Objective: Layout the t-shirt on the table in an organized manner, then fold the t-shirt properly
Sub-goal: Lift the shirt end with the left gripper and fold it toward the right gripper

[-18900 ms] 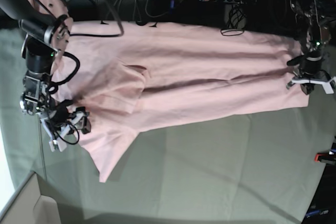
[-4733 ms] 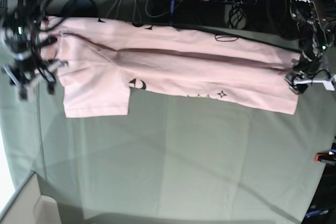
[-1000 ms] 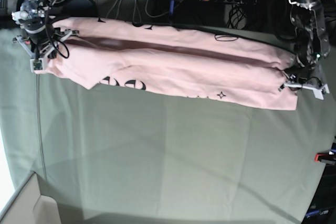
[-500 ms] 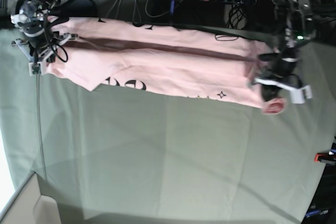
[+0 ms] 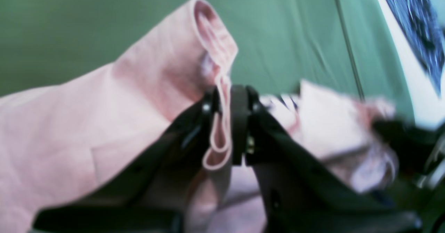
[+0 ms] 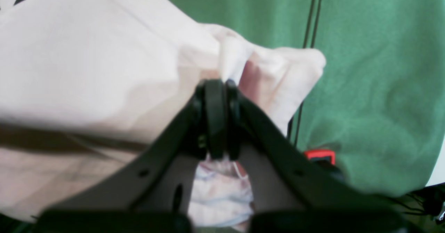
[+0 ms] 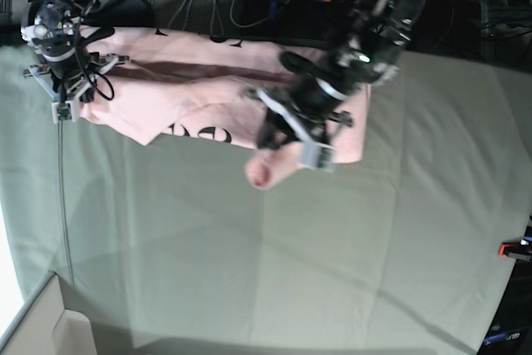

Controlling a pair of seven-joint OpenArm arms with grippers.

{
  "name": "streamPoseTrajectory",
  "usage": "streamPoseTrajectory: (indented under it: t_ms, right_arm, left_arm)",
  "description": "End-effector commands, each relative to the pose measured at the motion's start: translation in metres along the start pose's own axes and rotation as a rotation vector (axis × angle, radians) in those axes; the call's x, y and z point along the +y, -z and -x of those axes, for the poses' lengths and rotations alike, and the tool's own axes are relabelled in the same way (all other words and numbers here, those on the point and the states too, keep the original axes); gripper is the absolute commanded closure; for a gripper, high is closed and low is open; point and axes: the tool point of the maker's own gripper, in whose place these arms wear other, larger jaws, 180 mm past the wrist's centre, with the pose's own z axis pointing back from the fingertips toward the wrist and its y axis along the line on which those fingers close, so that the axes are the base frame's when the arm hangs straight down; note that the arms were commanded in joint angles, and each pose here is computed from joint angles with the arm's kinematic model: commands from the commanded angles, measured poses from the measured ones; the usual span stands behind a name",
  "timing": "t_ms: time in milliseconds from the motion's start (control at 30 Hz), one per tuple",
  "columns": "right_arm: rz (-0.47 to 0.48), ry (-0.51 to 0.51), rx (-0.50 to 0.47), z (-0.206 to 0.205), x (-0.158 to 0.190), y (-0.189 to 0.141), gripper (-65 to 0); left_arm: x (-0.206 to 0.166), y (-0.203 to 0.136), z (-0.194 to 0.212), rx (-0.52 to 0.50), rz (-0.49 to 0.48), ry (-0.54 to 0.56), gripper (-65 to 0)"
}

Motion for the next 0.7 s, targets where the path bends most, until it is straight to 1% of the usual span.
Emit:
streamPoseTrajectory:
  t_ms: [0,100,200,333,433,667]
  right_arm:
    - [0.015,-0.002,-0.039,-0.011,-0.006,-0.002,0.0]
    - [0.015,-0.002,-0.039,-0.011,-0.006,-0.002,0.0]
    - [0.016,-0.003,-0.040,-0.011,-0.006,-0.003,0.0]
    - [0.016,-0.003,-0.040,-0.011,-0.006,-0.003,0.0]
    - [0.016,-0.003,-0.040,-0.011,-0.006,-0.003,0.0]
    - [0.017,-0.005,-0.037,-0.010,-0.006,-0.003,0.0]
  left_arm:
    - [-0.015,0.002,-0.011,-0.040,0.035,0.035,0.0]
    - [-0.030,0.004,-0.002,-0.023,0.049,0.129,0.0]
    - [-0.033,0.004,0.003,-0.014,0.049,0.175,0.0]
    - [-0.029,0.007,0.015,0.023,0.041,0.188,0.0]
    - [-0.038,0.010,0.027,0.052,0.066,0.203,0.0]
    - [-0.056,0.021,0.032,0.079,0.123,0.258,0.0]
